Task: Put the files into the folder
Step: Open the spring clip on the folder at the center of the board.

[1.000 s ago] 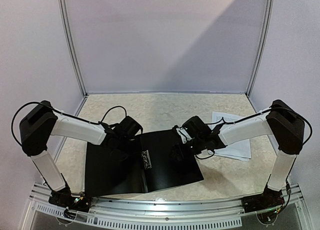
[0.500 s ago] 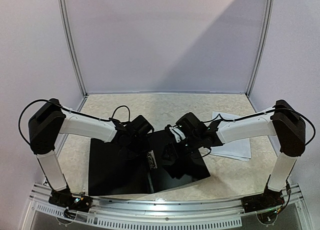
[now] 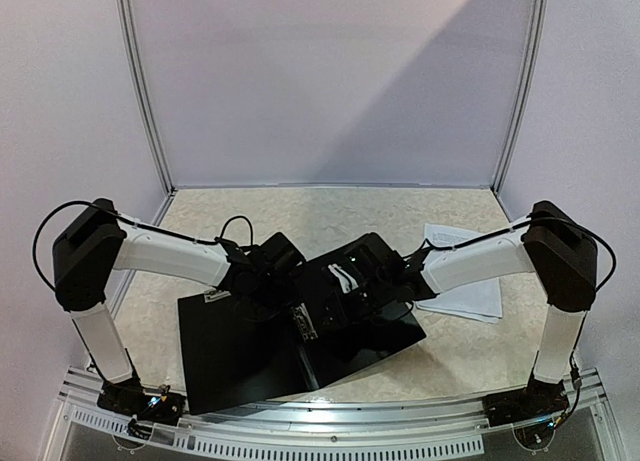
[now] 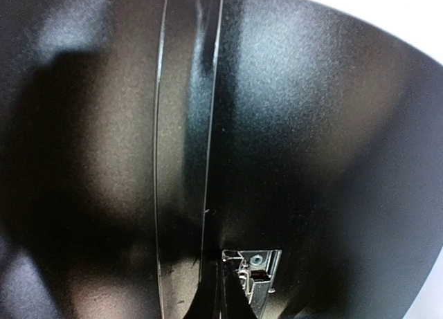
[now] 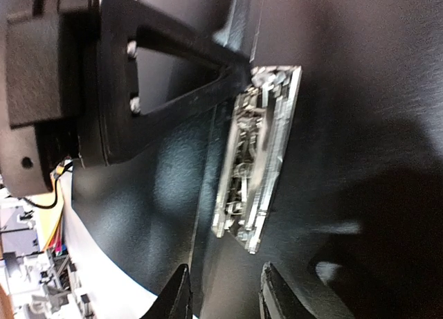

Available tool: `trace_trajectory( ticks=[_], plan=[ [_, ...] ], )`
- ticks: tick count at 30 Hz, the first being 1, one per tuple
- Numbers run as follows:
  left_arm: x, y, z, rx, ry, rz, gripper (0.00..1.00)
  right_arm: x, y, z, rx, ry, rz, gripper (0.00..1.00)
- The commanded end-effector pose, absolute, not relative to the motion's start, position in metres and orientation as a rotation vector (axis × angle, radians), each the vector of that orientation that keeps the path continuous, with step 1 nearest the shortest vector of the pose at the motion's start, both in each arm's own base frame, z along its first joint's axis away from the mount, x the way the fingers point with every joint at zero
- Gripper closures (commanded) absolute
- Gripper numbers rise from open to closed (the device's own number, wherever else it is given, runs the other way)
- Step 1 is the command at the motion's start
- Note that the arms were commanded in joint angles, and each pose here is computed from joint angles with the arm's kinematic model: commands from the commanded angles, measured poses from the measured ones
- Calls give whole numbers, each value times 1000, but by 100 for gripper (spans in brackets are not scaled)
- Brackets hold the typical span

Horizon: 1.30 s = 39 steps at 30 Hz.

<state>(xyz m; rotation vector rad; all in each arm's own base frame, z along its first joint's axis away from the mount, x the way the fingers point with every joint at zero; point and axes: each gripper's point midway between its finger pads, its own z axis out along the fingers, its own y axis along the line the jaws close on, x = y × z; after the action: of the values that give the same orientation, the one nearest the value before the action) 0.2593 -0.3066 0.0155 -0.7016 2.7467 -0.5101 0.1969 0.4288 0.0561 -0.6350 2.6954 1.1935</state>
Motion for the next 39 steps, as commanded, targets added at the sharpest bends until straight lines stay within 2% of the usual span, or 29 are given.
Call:
trace_trajectory(
  ticks=[1, 12, 18, 27, 39],
  plan=[
    [230, -291, -2, -711, 2860, -375, 100, 185, 445, 59, -685, 2700, 1295, 67],
    [230, -296, -4, -678, 2883, -396, 100, 175, 458, 49, -765, 2733, 1308, 68],
    [231, -293, -4, -677, 2881, -381, 100, 174, 456, 39, -746, 2780, 1280, 76],
    [232, -290, -6, -667, 2884, -366, 100, 173, 450, 28, -742, 2829, 1207, 77],
    [231, -289, -11, -637, 2903, -347, 100, 177, 452, 15, -697, 2855, 1191, 86]
  ],
)
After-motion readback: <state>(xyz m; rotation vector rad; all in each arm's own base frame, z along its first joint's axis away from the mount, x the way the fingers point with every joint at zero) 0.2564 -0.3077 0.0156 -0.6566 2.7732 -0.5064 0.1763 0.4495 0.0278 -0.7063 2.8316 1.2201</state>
